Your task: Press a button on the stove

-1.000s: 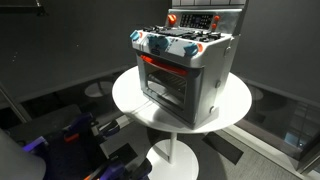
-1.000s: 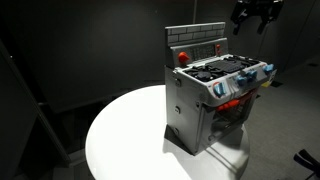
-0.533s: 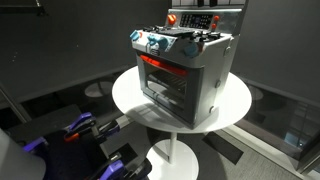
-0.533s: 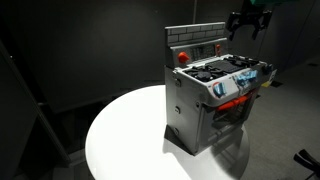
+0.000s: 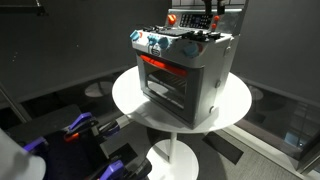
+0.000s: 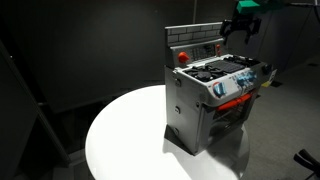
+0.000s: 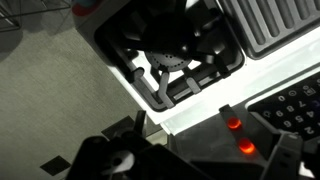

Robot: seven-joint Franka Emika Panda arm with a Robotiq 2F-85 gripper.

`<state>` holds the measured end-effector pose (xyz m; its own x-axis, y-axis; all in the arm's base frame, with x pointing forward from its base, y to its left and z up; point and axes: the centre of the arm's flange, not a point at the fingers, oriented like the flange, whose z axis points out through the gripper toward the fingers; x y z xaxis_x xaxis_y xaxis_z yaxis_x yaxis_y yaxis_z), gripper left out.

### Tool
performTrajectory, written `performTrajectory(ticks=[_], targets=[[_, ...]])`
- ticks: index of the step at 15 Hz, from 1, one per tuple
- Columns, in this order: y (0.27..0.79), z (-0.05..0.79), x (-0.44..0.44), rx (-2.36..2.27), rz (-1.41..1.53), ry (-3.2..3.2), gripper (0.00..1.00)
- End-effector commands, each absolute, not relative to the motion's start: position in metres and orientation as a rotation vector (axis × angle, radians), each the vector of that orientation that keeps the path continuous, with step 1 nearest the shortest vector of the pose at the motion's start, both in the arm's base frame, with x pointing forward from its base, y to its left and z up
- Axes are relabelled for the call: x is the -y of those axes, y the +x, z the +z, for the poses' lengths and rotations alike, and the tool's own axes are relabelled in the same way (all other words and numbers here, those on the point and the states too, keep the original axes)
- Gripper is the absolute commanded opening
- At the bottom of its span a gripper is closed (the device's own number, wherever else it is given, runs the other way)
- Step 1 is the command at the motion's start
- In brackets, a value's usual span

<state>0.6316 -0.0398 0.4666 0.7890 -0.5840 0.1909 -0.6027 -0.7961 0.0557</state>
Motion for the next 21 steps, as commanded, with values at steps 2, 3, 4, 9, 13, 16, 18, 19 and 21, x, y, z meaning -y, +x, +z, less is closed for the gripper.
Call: performTrajectory(ticks=[2,3,4,9,13,16,18,19,21], targets=[[0.657,0.469,0.042,0.986,0.221,2.834,1.00],[0.659,0.469,0.043,0.987,0.217,2.832,1.00],[0.662,0.468,0.044,0.988,0.212,2.830,1.00],[0.675,0.465,0.049,0.998,0.196,2.821,1.00],[0.685,0.458,0.053,1.002,0.170,2.812,1.00],[0.691,0.454,0.054,1.002,0.143,2.806,1.00],[0.694,0.452,0.055,1.002,0.131,2.801,1.00],[0.694,0.452,0.055,1.003,0.125,2.800,1.00],[0.690,0.455,0.055,0.999,0.120,2.797,1.00]])
